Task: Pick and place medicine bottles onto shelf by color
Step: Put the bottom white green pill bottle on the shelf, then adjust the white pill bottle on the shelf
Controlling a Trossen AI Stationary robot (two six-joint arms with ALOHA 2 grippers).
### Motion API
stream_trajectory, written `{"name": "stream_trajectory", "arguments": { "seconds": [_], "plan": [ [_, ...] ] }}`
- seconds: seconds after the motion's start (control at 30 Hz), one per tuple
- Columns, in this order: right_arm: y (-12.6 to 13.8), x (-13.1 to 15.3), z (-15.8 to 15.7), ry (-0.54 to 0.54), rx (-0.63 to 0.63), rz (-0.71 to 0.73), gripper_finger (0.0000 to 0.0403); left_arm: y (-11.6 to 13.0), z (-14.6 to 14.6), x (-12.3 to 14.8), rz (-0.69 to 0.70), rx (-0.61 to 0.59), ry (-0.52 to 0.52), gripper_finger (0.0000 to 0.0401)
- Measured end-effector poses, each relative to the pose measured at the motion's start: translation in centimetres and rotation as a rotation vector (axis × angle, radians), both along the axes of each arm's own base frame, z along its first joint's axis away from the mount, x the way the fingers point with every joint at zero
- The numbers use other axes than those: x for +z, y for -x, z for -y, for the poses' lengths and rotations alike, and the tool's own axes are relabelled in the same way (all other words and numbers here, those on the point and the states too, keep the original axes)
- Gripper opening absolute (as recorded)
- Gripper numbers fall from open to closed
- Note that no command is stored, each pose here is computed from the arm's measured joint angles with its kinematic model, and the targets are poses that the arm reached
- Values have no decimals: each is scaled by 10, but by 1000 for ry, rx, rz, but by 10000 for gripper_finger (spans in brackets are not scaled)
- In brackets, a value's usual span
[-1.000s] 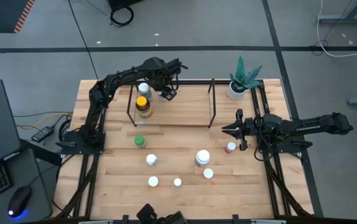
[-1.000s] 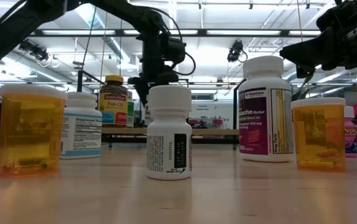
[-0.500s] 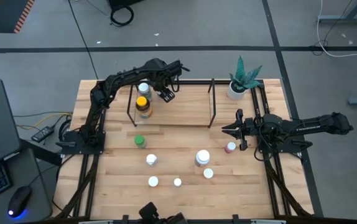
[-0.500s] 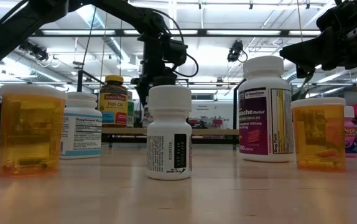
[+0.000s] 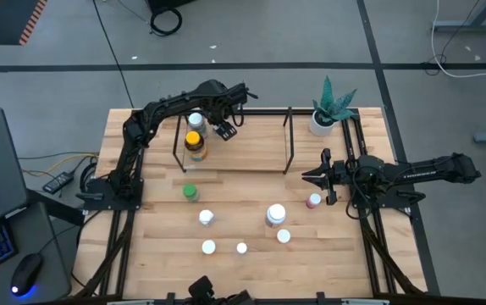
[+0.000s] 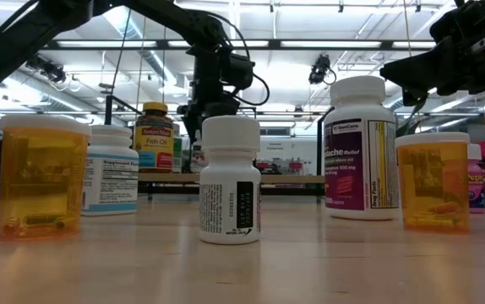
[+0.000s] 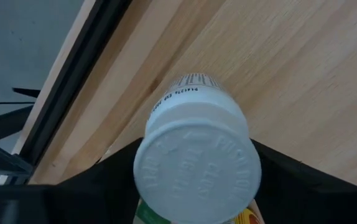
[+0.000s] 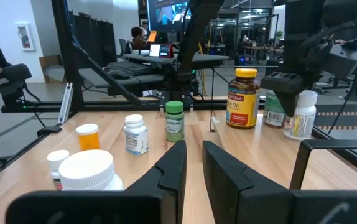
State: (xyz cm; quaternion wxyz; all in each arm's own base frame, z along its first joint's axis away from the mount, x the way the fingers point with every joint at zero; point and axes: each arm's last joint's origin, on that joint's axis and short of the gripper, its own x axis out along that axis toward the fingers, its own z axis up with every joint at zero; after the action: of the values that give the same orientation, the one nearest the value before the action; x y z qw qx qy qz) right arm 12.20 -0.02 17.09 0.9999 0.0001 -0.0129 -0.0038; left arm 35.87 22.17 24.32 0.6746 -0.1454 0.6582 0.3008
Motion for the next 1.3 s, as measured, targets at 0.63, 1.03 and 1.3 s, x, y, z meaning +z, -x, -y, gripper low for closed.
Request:
{"name": "stream_trajectory", "arguments": {
  "seconds": [0.63, 1.03, 1.3],
  "plan": [
    [0, 0, 0, 0, 0, 0, 62, -2, 5, 7, -2, -42, -1, 273],
    [0, 0, 0, 0, 0, 0, 62, -19, 8, 42, 99, -72, -188, 272],
    [0, 0, 0, 0, 0, 0, 62, -30, 6, 14, 26, -79, -191, 250]
  ]
}}
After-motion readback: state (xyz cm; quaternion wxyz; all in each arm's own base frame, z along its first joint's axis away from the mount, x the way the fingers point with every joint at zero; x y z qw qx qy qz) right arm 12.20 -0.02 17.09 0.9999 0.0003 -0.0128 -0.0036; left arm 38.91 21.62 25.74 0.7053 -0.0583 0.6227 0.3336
